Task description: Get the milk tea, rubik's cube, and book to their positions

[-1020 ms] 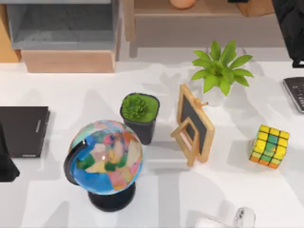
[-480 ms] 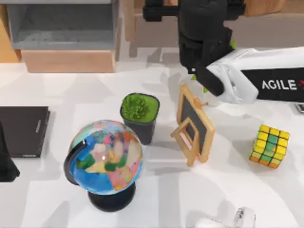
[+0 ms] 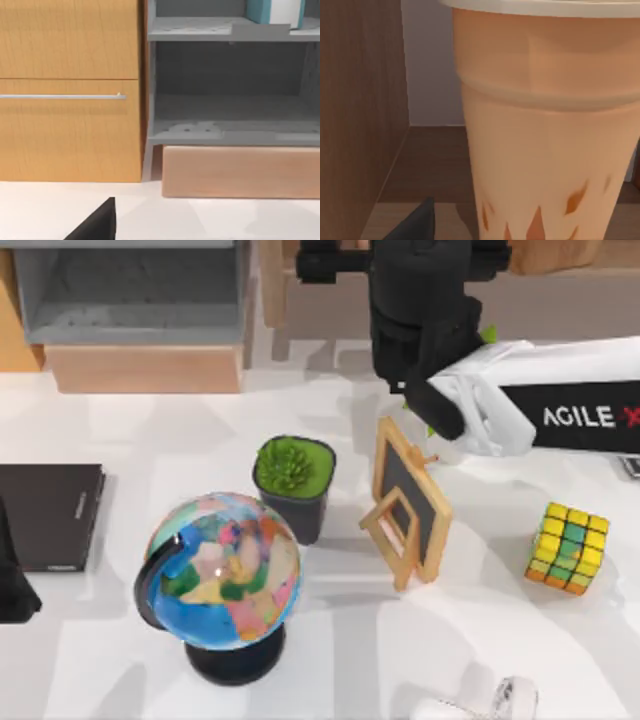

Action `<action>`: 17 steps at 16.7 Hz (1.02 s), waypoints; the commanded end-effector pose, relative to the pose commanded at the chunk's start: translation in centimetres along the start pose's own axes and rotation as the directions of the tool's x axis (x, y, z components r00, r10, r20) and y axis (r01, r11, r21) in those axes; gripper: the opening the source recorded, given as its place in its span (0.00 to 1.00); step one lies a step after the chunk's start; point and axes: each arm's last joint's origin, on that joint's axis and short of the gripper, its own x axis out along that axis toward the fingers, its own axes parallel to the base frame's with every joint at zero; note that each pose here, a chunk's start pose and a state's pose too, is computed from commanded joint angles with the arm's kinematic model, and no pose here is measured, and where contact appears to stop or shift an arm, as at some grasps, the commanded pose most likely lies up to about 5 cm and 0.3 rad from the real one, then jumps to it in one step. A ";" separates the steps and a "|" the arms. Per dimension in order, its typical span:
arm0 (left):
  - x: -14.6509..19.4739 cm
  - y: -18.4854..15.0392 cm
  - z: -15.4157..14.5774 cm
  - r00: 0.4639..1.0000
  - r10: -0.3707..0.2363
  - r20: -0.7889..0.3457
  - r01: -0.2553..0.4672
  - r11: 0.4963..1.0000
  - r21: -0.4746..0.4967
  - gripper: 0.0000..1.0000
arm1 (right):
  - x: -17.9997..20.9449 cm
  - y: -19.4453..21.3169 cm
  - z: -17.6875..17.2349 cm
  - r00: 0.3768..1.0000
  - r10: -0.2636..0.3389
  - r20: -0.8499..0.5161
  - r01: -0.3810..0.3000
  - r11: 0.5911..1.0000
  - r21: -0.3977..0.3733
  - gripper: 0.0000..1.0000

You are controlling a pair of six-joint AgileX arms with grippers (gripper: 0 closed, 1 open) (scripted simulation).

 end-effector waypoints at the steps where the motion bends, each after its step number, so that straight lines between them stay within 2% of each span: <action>1: 0.0 0.0 0.0 1.000 0.000 0.000 0.000 1.000 0.000 1.00 | 0.5 0.0 0.0 1.000 0.001 0.001 -0.001 1.000 0.001 1.00; 10: 0.0 0.0 0.0 1.000 0.000 0.000 0.000 1.000 0.000 1.00 | 7.1 -0.3 0.0 1.000 -0.002 0.002 0.002 1.000 0.001 1.00; 17: 0.0 0.0 0.0 1.000 0.000 0.000 0.000 1.000 0.000 1.00 | 7.6 0.2 0.0 1.000 0.001 0.002 -0.001 1.000 0.001 1.00</action>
